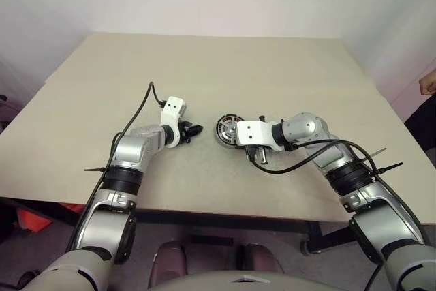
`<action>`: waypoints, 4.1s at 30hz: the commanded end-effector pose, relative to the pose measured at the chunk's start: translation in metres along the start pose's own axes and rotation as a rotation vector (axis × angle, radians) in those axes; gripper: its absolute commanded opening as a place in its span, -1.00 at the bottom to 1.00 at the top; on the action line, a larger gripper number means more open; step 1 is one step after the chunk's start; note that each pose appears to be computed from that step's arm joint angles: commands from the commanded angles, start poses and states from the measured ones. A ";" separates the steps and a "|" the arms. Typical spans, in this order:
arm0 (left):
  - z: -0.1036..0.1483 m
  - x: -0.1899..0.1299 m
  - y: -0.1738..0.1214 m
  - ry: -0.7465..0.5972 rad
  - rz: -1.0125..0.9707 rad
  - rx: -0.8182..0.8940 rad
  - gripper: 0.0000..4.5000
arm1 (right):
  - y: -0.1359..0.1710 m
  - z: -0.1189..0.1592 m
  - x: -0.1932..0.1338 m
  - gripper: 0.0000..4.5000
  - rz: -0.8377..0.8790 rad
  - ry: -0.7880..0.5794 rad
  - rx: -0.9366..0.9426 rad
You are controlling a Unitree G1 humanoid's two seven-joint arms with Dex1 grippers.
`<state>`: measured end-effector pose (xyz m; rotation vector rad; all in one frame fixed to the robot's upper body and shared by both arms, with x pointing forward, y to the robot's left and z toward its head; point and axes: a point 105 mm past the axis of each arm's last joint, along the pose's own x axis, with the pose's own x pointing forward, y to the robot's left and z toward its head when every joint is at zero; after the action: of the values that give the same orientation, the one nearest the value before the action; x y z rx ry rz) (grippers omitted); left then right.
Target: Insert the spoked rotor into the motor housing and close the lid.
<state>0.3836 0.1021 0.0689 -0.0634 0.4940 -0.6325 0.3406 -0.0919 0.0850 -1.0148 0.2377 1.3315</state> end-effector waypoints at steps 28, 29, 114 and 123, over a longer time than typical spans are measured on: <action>0.050 -0.016 -0.006 -0.201 -0.127 0.056 0.07 | -0.014 -0.014 -0.118 0.04 -0.690 -0.407 1.190; 0.049 -0.015 -0.005 -0.195 -0.121 0.057 0.07 | -0.004 -0.017 -0.121 0.04 -0.692 -0.411 1.275; 0.046 -0.020 0.016 -0.174 -0.043 0.102 0.07 | -0.017 0.018 -0.009 0.99 -0.563 -0.333 0.577; 0.038 -0.019 0.012 -0.169 -0.046 0.088 0.07 | -0.023 0.003 -0.003 0.99 -0.577 -0.320 0.616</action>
<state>0.3922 0.1213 0.0914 -0.0547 0.3639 -0.6778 0.3534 -0.0901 0.0828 -0.2941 0.1505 0.7963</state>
